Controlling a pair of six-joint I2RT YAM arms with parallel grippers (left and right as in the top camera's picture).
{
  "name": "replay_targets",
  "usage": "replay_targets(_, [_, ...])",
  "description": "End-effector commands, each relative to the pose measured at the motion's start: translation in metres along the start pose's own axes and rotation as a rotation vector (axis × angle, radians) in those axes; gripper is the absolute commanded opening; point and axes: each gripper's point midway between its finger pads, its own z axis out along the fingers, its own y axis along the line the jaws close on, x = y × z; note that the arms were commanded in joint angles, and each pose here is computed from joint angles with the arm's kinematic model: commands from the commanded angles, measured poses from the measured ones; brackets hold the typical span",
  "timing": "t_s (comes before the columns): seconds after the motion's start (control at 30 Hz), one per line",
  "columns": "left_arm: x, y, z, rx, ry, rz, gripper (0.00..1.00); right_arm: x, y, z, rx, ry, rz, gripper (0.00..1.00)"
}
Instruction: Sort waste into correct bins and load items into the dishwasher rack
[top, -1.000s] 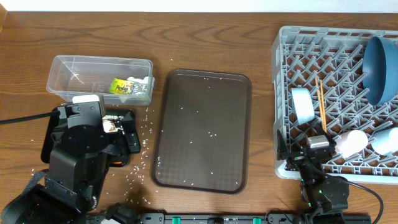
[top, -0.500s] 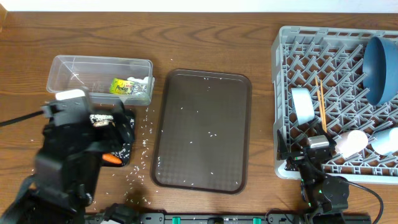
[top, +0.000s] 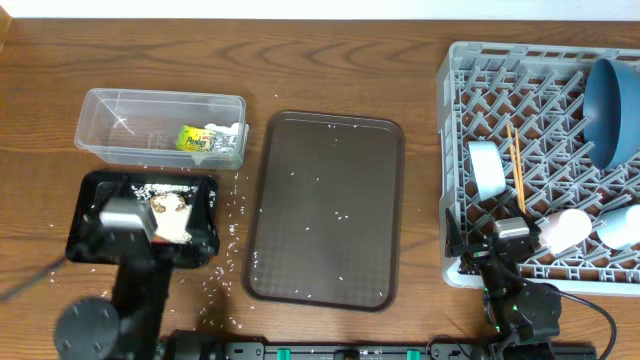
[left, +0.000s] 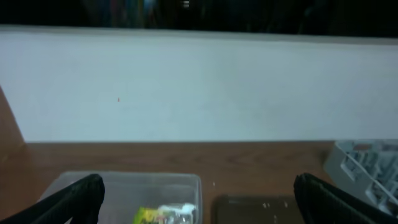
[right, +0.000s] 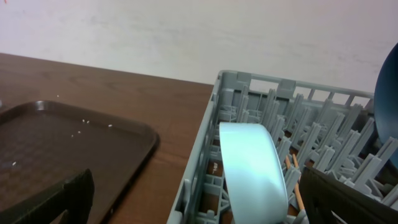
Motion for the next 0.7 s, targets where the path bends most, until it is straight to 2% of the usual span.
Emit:
replay_targets(0.0, [0.022,-0.001,-0.005,0.020,-0.035,0.028,0.98,0.001,-0.002,0.000,0.007,0.000,0.013,0.99])
replay_targets(0.23, [0.065,0.001,-0.001,0.025,-0.122,0.023,0.98,0.000,-0.002,0.000,0.007,0.000,0.013,0.99])
replay_targets(0.67, [0.154,0.007,0.035,0.027,-0.036,0.021,0.98,0.001,-0.002,0.000,0.007,0.000,0.013,0.99])
